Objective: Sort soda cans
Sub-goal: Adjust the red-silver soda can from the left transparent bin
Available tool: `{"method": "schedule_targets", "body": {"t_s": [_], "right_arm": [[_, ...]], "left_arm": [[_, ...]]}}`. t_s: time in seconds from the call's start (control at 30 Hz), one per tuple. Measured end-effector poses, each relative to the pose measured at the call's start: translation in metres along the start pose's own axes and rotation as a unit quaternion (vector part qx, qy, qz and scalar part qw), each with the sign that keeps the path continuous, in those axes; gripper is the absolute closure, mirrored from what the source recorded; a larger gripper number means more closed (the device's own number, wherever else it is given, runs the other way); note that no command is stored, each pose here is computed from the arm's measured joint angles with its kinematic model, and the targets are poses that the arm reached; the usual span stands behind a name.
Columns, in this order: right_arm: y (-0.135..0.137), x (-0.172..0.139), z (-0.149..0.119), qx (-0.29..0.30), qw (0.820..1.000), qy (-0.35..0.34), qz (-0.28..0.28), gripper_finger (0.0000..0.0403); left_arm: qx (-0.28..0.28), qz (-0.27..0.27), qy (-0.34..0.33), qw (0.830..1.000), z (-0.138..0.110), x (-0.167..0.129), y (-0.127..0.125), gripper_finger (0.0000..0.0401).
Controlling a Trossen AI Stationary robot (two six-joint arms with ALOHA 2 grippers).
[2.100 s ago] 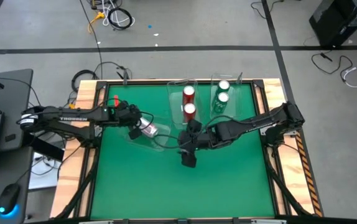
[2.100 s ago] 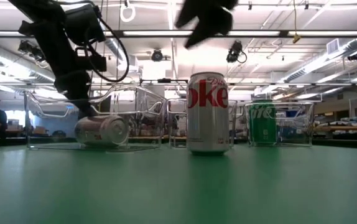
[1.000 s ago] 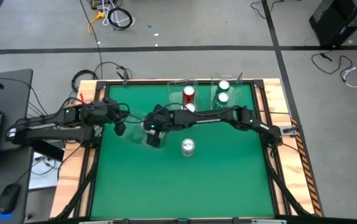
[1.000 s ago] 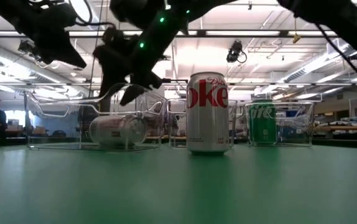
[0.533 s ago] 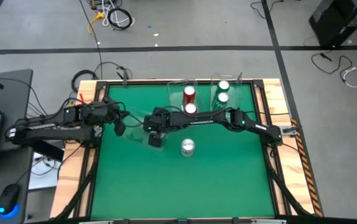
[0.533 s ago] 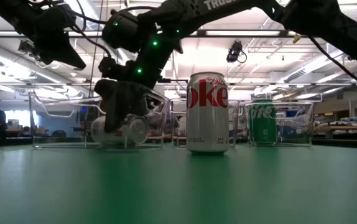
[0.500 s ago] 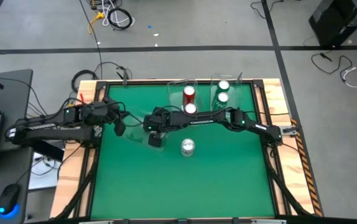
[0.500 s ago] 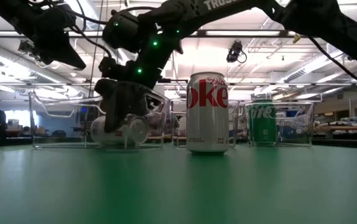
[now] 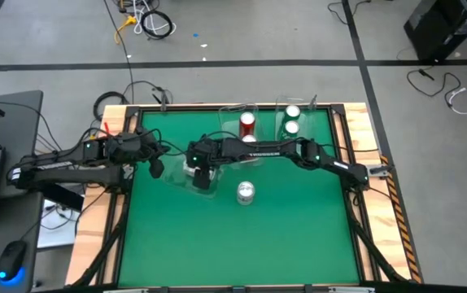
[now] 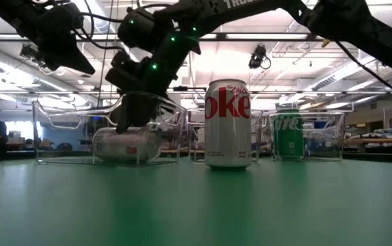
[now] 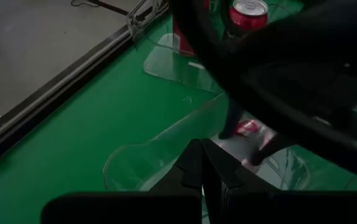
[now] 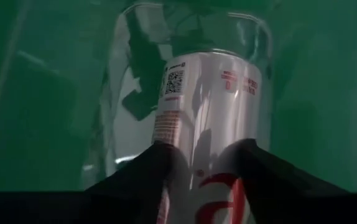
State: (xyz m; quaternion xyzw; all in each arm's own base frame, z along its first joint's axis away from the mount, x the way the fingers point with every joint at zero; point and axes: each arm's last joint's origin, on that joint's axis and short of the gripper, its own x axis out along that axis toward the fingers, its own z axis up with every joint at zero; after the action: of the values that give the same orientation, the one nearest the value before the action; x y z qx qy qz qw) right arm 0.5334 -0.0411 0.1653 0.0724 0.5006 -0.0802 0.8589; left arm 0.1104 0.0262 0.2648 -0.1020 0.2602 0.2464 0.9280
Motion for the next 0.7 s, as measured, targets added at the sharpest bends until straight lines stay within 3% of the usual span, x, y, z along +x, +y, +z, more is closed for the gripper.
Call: {"method": "schedule_targets", "body": {"t_s": [0.17, 0.27, 0.57, 0.7], "right_arm": [[0.004, -0.021, 0.01, -0.019, 0.999, 0.002, 0.033, 0.0235], [0.006, -0.024, 0.009, -0.022, 0.999, 0.006, 0.035, 0.0232], [-0.002, -0.016, 0.007, 0.029, 0.998, 0.018, 0.052, 0.0103], [-0.006, -0.014, 0.003, 0.029, 0.998, 0.032, 0.052, 0.0069]], "left_arm": [[0.009, 0.003, 0.001, 1.0, 0.0, 0.0, 0.0, 0.04], [0.015, 0.029, 0.016, 0.999, -0.004, 0.0, 0.003, 0.04], [-0.005, 0.042, 0.042, 0.998, -0.005, 0.008, 0.001, 0.04], [-0.018, 0.02, 0.029, 0.999, -0.001, 0.01, -0.002, 0.04]]}}
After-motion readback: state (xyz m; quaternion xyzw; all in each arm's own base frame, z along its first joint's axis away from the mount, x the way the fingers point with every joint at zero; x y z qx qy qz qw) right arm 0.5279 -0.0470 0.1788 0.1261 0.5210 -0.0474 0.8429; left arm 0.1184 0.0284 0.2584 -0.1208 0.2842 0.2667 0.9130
